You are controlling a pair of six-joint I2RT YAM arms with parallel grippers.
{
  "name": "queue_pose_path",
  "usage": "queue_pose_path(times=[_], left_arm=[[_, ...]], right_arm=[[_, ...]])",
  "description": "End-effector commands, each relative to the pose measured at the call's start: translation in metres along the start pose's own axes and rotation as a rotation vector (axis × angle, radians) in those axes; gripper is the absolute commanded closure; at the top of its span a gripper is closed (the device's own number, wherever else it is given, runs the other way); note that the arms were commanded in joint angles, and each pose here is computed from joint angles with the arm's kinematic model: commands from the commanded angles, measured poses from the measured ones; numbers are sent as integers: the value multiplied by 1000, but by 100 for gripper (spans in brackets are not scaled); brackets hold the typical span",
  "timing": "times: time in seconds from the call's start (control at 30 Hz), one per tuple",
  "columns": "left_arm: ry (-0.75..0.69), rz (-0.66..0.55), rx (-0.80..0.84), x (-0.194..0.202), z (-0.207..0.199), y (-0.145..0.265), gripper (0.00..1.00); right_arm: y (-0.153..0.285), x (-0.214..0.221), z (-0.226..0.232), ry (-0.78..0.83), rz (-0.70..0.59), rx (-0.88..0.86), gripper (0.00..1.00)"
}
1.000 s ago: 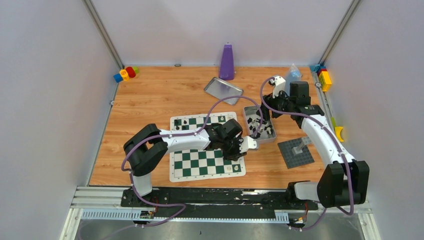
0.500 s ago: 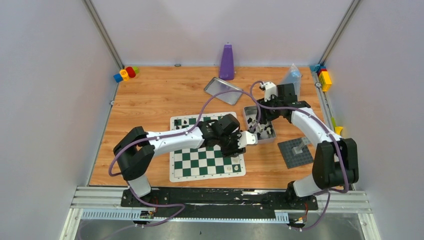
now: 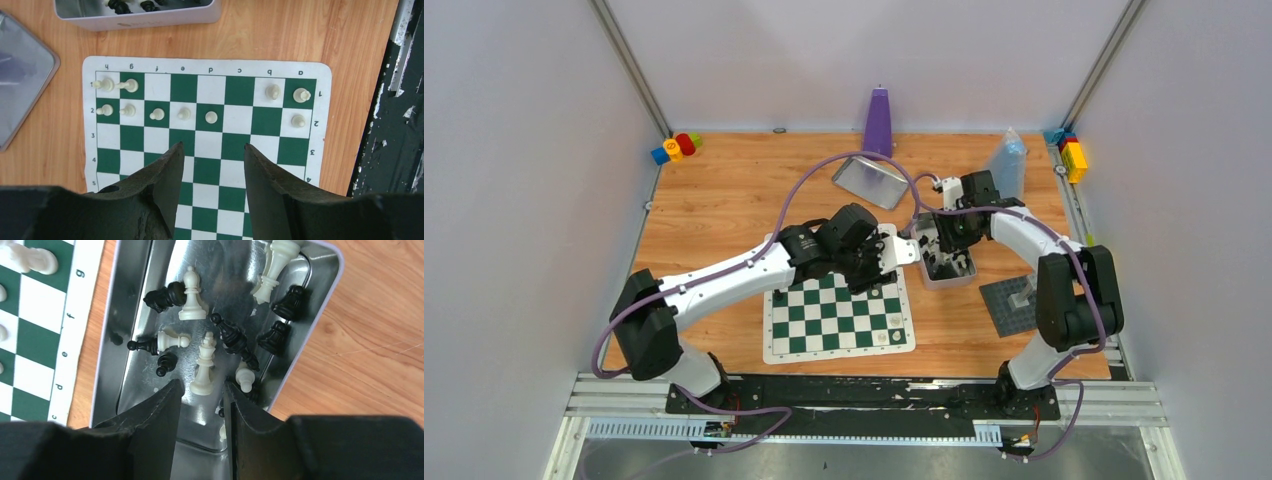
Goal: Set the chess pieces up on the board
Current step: Pick up the chess piece from the storage box.
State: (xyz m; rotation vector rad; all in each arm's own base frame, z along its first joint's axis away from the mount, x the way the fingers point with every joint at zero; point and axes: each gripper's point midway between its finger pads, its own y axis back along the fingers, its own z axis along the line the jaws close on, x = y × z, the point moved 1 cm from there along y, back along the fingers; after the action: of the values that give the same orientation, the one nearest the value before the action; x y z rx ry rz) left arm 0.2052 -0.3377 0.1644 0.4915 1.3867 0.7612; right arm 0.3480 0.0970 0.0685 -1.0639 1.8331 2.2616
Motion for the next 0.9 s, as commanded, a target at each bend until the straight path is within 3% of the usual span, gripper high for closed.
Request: queue_pose_path(times=[0.0, 0.5, 0.67, 0.87], left_arm=[[-24, -21, -45, -8, 6, 18, 45], [-16, -36, -68, -8, 9, 20, 44], [-12, -36, -77, -7, 10, 20, 44], [27, -52, -93, -7, 20, 24, 44]], right_arm=[[-1, -6, -3, 25, 12, 22, 63], [-22, 14, 0, 26, 109, 11, 66], [-25, 15, -1, 28, 123, 14, 74], [-6, -12, 0, 41, 41, 18, 84]])
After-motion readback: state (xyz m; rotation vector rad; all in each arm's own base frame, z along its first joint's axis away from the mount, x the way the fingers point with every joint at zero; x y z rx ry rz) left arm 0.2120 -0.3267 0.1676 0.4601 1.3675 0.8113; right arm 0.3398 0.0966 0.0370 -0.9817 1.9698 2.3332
